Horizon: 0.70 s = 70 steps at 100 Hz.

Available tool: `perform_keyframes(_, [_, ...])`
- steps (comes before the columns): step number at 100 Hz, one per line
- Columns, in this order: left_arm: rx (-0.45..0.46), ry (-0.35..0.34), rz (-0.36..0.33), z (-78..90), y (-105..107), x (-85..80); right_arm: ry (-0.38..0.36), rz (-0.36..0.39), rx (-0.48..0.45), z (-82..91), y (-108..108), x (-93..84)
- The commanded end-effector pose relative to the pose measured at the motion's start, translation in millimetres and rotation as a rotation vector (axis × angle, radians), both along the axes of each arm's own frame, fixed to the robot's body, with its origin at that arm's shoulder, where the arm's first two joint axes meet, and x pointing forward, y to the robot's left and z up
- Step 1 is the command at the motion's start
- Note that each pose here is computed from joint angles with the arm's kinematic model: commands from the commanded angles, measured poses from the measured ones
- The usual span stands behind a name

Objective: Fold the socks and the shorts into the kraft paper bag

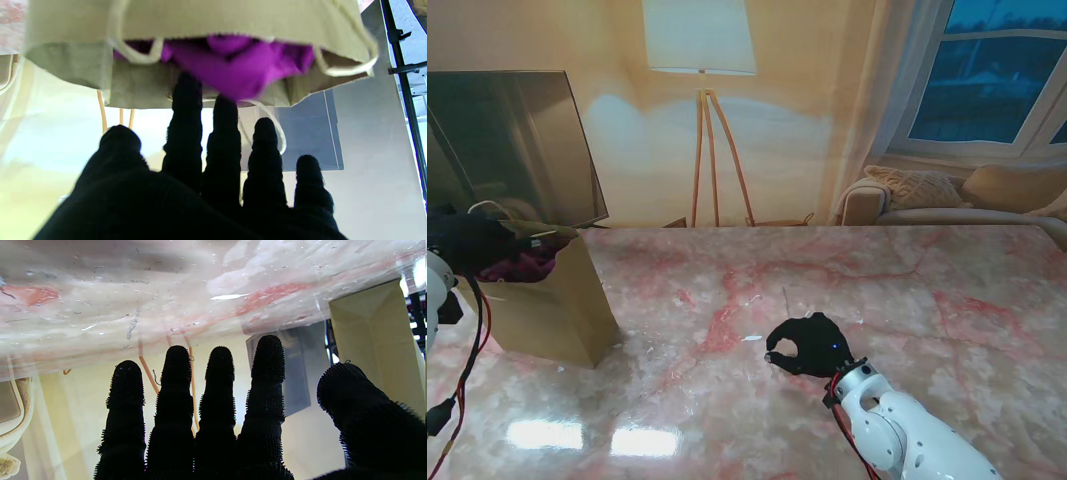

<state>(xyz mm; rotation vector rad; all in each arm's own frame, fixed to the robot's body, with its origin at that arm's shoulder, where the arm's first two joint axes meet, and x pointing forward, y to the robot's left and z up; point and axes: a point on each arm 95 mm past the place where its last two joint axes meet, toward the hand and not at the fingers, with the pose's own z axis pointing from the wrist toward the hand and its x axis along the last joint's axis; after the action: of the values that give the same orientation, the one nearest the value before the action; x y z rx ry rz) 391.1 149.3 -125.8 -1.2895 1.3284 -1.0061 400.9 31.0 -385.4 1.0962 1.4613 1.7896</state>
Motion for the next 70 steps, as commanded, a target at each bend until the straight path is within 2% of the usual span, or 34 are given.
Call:
perform_keyframes(1, [-0.011,0.014,-0.002,-5.0,0,-0.7,0.0,0.007,0.003,-0.6,4,-2.1])
perform_keyframes(9, [-0.019,0.002,-0.001,-5.7,-1,-1.3,-0.002,0.006,0.002,-0.5,4,-2.0])
perform_keyframes(21, [-0.049,-0.055,-0.001,-6.1,-4,-1.0,-0.004,0.005,0.002,-0.7,4,-2.1])
perform_keyframes(34, [-0.058,-0.1,-0.026,-3.8,-12,-1.2,-0.009,0.004,0.003,1.4,5,-1.8])
perform_keyframes(70, [-0.076,-0.255,-0.112,13.4,-46,-9.9,-0.037,-0.004,-0.003,13.2,0,0.3])
